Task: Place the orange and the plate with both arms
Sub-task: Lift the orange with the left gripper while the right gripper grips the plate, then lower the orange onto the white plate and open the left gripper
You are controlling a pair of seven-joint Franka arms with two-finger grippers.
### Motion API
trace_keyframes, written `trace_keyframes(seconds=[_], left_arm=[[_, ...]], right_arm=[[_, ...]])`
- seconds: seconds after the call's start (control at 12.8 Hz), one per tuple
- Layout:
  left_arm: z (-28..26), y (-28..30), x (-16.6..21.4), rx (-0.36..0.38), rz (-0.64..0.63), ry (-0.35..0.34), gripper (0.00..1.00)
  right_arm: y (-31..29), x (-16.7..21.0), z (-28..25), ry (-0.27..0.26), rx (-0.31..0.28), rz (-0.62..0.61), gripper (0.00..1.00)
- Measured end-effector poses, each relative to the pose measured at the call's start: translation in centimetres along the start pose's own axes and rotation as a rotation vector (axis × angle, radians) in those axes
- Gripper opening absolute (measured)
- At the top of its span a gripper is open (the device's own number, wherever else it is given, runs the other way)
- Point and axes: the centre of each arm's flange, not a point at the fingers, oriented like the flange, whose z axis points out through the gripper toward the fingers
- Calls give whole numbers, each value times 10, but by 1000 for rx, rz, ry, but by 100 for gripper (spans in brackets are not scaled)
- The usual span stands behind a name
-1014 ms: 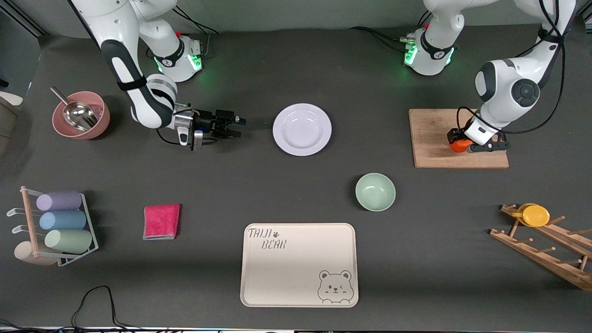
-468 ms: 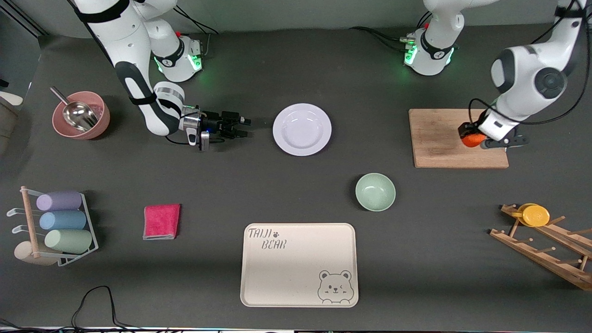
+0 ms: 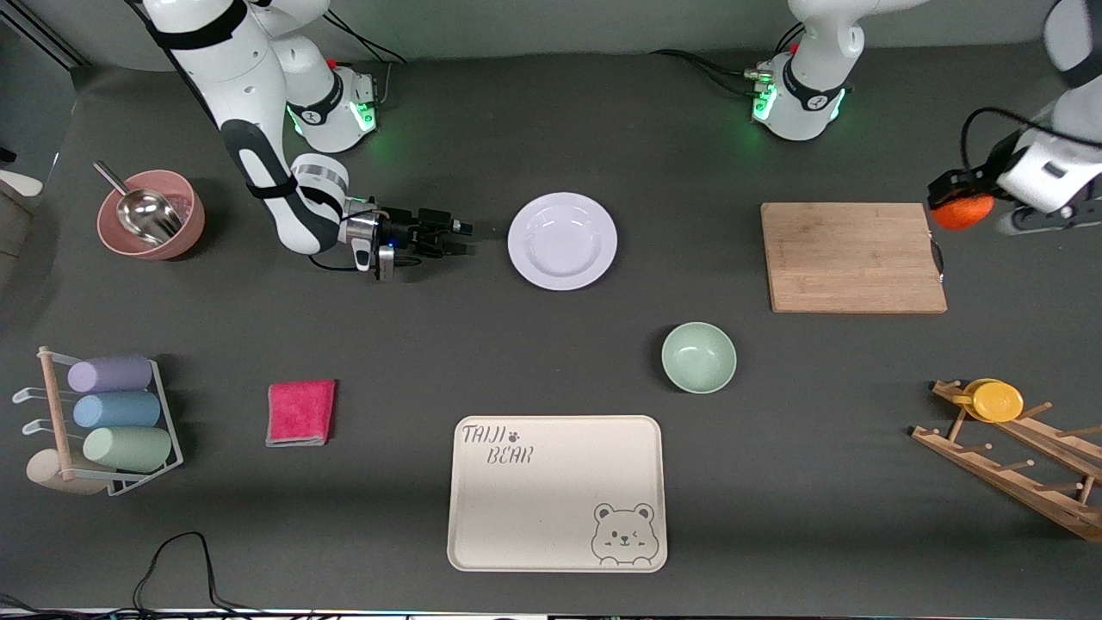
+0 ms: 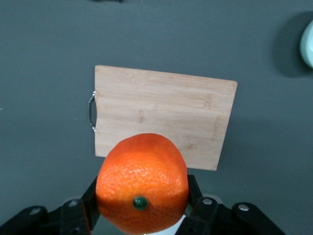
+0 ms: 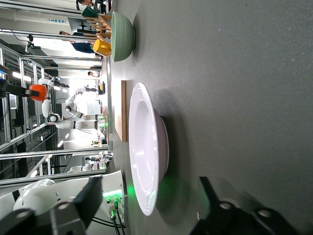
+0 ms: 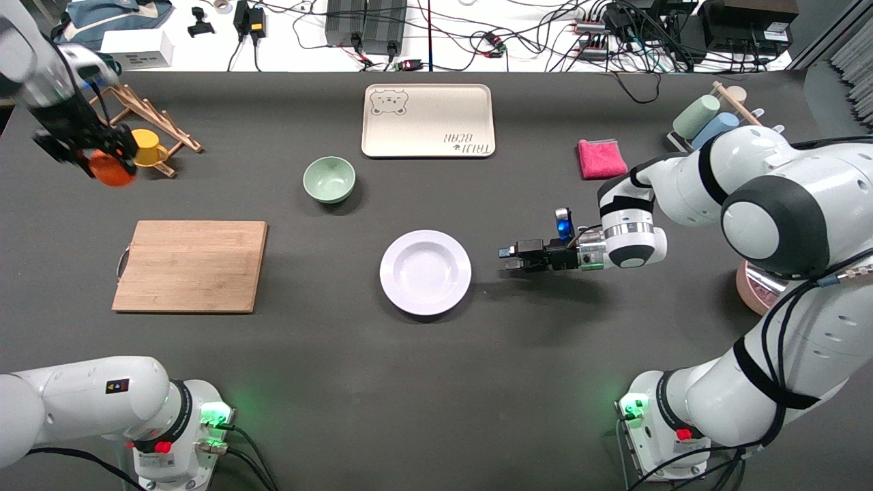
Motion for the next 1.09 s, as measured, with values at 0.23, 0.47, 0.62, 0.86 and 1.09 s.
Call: trace_keyframes(seconds=[0.23, 0.47, 0.62, 0.86, 1.09], left_arm=[[-38, 20, -3, -5, 8, -2, 70], [-36, 118, -8, -3, -32, -9, 70], [-28, 202, -19, -31, -75, -14, 70], [-11, 322, -25, -68, -172, 8, 70], [24, 406, -24, -164, -244, 2, 70]], right_arm=[[1, 0, 0, 1, -1, 2, 65], [2, -1, 0, 1, -2, 5, 61], [4, -2, -1, 0, -5, 10, 59], [11, -5, 0, -5, -12, 11, 56], [14, -7, 0, -7, -16, 14, 54]])
